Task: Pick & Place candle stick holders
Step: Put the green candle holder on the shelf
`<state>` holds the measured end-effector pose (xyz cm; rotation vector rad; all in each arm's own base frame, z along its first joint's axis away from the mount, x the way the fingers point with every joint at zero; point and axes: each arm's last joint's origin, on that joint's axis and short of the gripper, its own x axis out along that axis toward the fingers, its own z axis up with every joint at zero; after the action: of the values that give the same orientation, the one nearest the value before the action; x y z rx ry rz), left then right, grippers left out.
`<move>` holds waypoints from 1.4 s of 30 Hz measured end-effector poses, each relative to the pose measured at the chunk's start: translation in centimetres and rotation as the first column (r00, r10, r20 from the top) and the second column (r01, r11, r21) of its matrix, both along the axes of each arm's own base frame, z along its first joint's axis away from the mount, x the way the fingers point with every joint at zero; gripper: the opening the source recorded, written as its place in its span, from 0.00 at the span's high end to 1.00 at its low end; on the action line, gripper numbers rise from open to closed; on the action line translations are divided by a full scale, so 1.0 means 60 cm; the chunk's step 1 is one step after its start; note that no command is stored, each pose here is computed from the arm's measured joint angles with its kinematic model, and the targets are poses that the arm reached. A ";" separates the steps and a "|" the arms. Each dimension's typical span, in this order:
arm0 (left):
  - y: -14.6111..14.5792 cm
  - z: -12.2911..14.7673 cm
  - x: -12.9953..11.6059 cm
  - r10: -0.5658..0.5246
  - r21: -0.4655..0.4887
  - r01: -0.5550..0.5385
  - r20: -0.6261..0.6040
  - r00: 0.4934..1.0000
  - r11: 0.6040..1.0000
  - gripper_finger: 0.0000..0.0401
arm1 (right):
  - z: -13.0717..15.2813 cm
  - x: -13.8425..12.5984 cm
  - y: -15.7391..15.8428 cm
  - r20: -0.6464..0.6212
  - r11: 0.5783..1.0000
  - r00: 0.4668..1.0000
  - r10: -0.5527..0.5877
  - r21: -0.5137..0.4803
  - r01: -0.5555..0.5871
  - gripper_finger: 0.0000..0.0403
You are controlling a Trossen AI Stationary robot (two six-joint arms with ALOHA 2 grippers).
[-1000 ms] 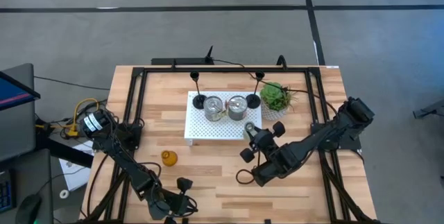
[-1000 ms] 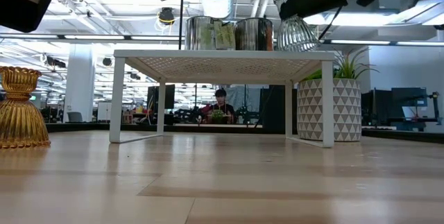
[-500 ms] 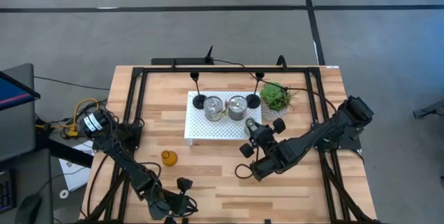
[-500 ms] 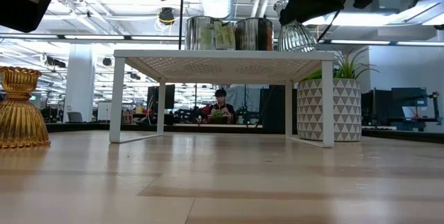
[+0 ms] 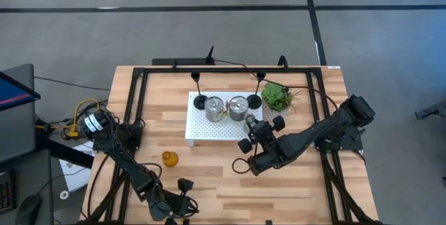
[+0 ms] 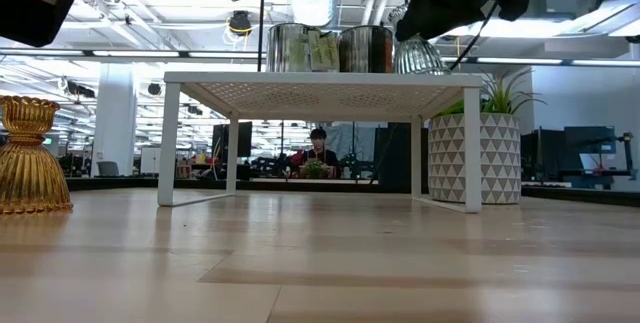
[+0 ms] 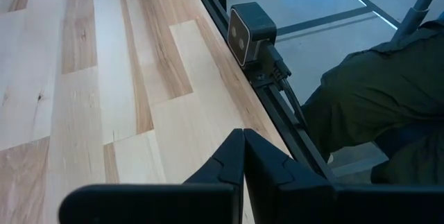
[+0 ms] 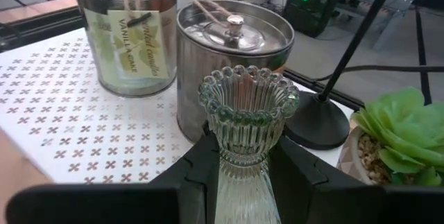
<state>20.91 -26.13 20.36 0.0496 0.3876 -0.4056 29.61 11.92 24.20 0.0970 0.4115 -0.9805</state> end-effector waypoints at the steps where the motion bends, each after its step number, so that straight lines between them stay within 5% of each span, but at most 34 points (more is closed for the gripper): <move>1: 0.000 0.000 0.000 0.000 0.000 0.000 0.000 1.000 1.000 0.99 | 0.000 0.000 0.000 0.002 1.000 1.000 0.000 0.001 0.000 0.79; 22: 0.000 0.000 0.000 0.000 0.000 0.000 0.000 1.000 1.000 0.99 | -0.001 0.007 0.000 0.036 0.996 0.999 -0.011 0.091 0.008 0.78; 42: 0.000 0.000 0.000 0.000 0.000 0.000 0.000 1.000 1.000 0.99 | 0.013 0.013 0.005 -0.031 0.992 0.998 0.045 0.121 -0.041 0.54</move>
<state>20.90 -26.14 20.36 0.0497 0.3875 -0.4057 30.39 12.23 24.99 0.1800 0.5023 -0.9153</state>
